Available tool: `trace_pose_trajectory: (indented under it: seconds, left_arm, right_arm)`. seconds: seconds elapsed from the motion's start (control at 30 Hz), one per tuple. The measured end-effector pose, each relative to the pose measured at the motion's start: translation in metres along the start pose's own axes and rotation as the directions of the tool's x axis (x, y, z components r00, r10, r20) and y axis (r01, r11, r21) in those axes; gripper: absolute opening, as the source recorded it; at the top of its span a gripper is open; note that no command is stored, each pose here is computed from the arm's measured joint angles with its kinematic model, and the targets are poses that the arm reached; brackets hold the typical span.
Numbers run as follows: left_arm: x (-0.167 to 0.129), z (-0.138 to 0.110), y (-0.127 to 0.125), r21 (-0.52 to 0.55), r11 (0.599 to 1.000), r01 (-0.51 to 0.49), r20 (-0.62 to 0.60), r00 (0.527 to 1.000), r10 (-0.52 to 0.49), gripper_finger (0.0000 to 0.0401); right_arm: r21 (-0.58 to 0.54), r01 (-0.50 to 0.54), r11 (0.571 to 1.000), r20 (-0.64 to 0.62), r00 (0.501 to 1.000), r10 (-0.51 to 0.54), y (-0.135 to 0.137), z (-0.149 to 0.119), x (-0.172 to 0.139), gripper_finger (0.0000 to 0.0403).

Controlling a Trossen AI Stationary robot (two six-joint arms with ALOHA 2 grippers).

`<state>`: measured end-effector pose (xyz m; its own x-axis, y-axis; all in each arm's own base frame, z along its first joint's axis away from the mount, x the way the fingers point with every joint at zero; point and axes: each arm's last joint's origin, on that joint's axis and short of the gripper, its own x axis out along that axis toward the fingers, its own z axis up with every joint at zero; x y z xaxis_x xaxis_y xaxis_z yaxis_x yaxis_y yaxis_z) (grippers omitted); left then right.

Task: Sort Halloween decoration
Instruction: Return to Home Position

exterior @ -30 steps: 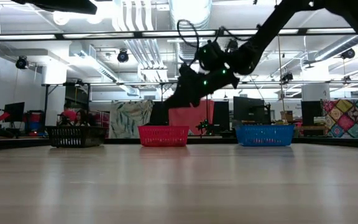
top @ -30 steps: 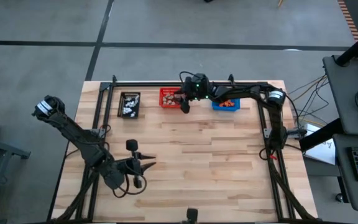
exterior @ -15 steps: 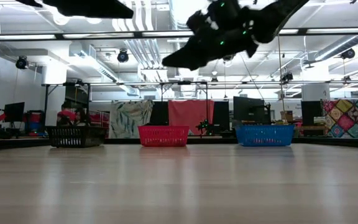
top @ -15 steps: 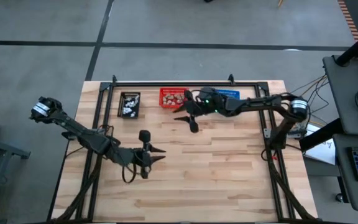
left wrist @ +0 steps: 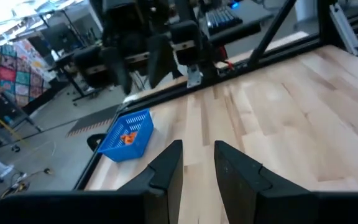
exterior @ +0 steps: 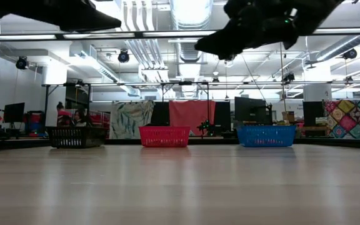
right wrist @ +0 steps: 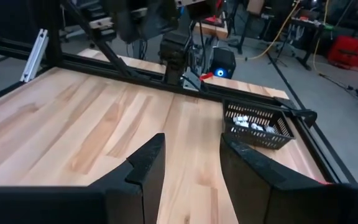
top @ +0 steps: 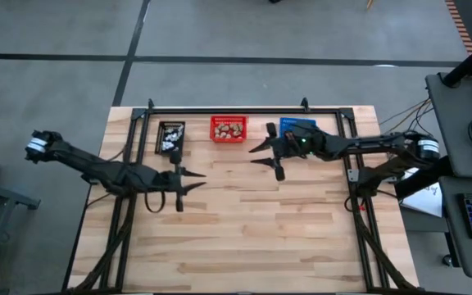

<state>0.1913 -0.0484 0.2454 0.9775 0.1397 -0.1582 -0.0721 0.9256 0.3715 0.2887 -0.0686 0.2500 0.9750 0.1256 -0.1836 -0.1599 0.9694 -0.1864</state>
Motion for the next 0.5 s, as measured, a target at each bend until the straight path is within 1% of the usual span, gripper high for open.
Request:
trace_pose_trajectory:
  seconds: [0.1, 0.23, 0.4, 0.5]
  left_arm:
    - [-0.007, -0.007, 0.009, -0.015, 1.000, -0.002, 0.034, 0.999, 0.002, 0.0075]
    - [-0.016, -0.020, 0.018, -0.044, 0.998, -0.037, 0.057, 0.998, 0.040, 0.0075]
    - [-0.026, -0.032, 0.024, -0.070, 0.995, -0.077, 0.073, 0.994, 0.082, 0.0075]
    - [-0.031, -0.035, 0.026, -0.088, 0.992, -0.087, 0.091, 0.991, 0.095, 0.0075]
  right_arm:
    - [0.006, 0.002, 1.000, 0.003, 1.000, -0.002, 0.005, -0.003, -0.009, 0.0144]
    - [0.015, 0.002, 1.000, -0.003, 1.000, -0.002, 0.010, -0.009, -0.019, 0.0144]
    - [0.019, 0.002, 1.000, -0.008, 1.000, -0.002, 0.016, -0.015, -0.027, 0.0144]
    - [0.028, 0.002, 1.000, -0.016, 1.000, -0.002, 0.018, -0.019, -0.032, 0.0144]
